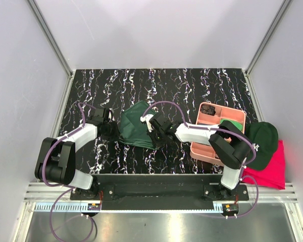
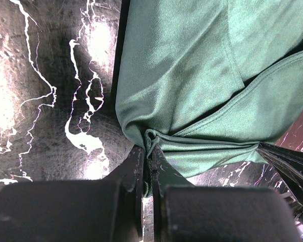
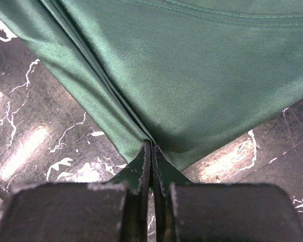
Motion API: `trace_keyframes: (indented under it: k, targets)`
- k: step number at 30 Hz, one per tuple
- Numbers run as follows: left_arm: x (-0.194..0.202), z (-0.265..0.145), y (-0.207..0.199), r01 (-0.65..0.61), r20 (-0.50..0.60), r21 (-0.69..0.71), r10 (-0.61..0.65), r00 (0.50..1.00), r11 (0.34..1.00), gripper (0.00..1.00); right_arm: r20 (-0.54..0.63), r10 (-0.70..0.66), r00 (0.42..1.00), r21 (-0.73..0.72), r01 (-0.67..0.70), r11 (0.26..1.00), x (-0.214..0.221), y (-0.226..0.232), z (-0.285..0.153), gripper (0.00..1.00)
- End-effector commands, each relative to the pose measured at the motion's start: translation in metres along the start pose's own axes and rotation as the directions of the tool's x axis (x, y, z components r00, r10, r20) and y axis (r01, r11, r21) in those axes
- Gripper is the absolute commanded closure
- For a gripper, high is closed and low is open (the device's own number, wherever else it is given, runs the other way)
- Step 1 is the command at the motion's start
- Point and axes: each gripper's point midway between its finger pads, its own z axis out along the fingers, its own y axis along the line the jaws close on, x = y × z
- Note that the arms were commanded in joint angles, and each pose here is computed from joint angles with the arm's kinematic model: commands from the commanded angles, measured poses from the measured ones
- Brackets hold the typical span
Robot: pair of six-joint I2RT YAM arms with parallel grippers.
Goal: Fold the napkin, place the utensils inside, and roll it up
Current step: Roll the napkin with the utensil
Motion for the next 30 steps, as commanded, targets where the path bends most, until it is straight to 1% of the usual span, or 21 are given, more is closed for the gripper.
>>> trace_keyframes:
  k: [1, 2, 3, 5, 6, 7, 8, 10, 11, 12, 13, 14, 15, 16, 18, 19, 21, 22, 23, 25, 30]
  targets:
    - [-0.015, -0.005, -0.004, -0.02, 0.046, 0.001, 0.02, 0.999, 1.0, 1.0, -0.082, 0.001, 0.997, 0.123, 0.009, 0.992, 0.02, -0.025, -0.001, 0.94]
    - [-0.015, -0.004, -0.005, -0.019, 0.044, 0.003, 0.019, 0.999, 1.0, 1.0, -0.087, -0.001, 0.996, 0.126, 0.012, 0.992, 0.019, -0.025, -0.005, 0.92]
    - [-0.014, -0.003, -0.004, -0.019, 0.037, 0.003, 0.018, 0.999, 1.0, 1.0, -0.072, -0.013, 0.997, 0.125, 0.022, 0.992, 0.011, -0.024, -0.01, 0.84]
    - [-0.012, -0.001, -0.005, -0.016, 0.025, 0.006, 0.016, 1.0, 1.0, 1.0, -0.002, -0.034, 0.999, 0.118, 0.034, 0.992, -0.012, -0.018, -0.029, 0.73]
    - [-0.012, 0.0, -0.005, -0.014, 0.016, 0.007, 0.014, 1.0, 1.0, 1.0, 0.021, -0.068, 0.997, 0.121, 0.065, 0.991, -0.02, -0.014, -0.037, 0.59]
    - [-0.011, 0.0, -0.005, -0.014, 0.012, 0.01, 0.014, 1.0, 1.0, 1.0, 0.078, -0.089, 0.993, 0.127, 0.079, 0.989, -0.037, -0.009, -0.051, 0.53]
    - [-0.011, 0.001, -0.005, -0.013, 0.01, 0.011, 0.013, 1.0, 1.0, 1.0, 0.106, -0.146, 0.984, 0.123, 0.133, 0.983, -0.046, 0.004, -0.057, 0.47]
    - [-0.012, 0.001, -0.006, -0.013, 0.008, 0.009, 0.012, 1.0, 1.0, 1.0, 0.166, -0.231, 0.959, 0.184, 0.2, 0.962, -0.062, 0.012, -0.069, 0.36]
    - [-0.011, 0.001, -0.005, -0.009, 0.001, 0.006, 0.009, 1.0, 1.0, 1.0, 0.228, -0.27, 0.936, 0.205, 0.225, 0.953, -0.076, 0.023, -0.07, 0.33]
    - [-0.012, 0.001, -0.006, -0.01, 0.002, 0.007, 0.009, 1.0, 1.0, 1.0, 0.248, -0.347, 0.904, 0.246, 0.288, 0.926, -0.079, 0.037, -0.071, 0.32]
    - [-0.012, 0.001, -0.006, -0.009, -0.001, 0.007, 0.009, 1.0, 1.0, 1.0, 0.253, -0.388, 0.886, 0.268, 0.321, 0.908, -0.075, 0.047, -0.065, 0.3]
    - [-0.011, 0.001, -0.005, -0.006, -0.009, 0.005, 0.006, 1.0, 1.0, 1.0, 0.321, -0.41, 0.854, 0.29, 0.324, 0.901, -0.088, 0.058, -0.063, 0.3]
    - [-0.012, 0.002, -0.006, -0.007, -0.013, 0.006, 0.007, 1.0, 1.0, 1.0, 0.296, -0.47, 0.832, 0.318, 0.378, 0.87, -0.076, 0.07, -0.051, 0.3]
    - [-0.01, 0.002, -0.007, -0.007, -0.023, 0.011, 0.007, 1.0, 1.0, 1.0, 0.376, -0.476, 0.795, 0.331, 0.364, 0.871, -0.092, 0.084, -0.049, 0.3]
    - [-0.01, 0.003, -0.008, -0.005, -0.033, 0.016, 0.005, 0.999, 1.0, 1.0, 0.355, -0.546, 0.759, 0.374, 0.42, 0.827, -0.082, 0.097, -0.029, 0.3]
    - [-0.009, 0.003, -0.008, -0.005, -0.037, 0.019, 0.006, 0.999, 1.0, 1.0, 0.379, -0.558, 0.738, 0.387, 0.422, 0.82, -0.087, 0.104, -0.025, 0.31]
    - [-0.008, 0.003, -0.008, -0.005, -0.042, 0.018, 0.006, 0.999, 1.0, 1.0, 0.347, -0.624, 0.7, 0.438, 0.467, 0.768, -0.082, 0.111, -0.01, 0.32]
    - [-0.008, 0.002, -0.008, -0.003, -0.043, 0.016, 0.004, 0.999, 1.0, 1.0, 0.362, -0.635, 0.682, 0.452, 0.468, 0.759, -0.086, 0.115, -0.008, 0.32]
    - [-0.009, 0.001, -0.008, -0.005, -0.038, 0.015, 0.005, 0.999, 1.0, 1.0, 0.345, -0.657, 0.67, 0.467, 0.485, 0.74, -0.085, 0.114, -0.004, 0.33]
    - [-0.01, 0.0, -0.008, -0.007, -0.036, 0.014, 0.007, 0.999, 1.0, 1.0, 0.345, -0.665, 0.663, 0.469, 0.491, 0.734, -0.085, 0.117, 0.006, 0.35]
    - [-0.012, -0.002, -0.008, -0.009, -0.026, 0.01, 0.009, 1.0, 1.0, 1.0, 0.294, -0.714, 0.635, 0.496, 0.538, 0.682, -0.08, 0.114, 0.028, 0.4]
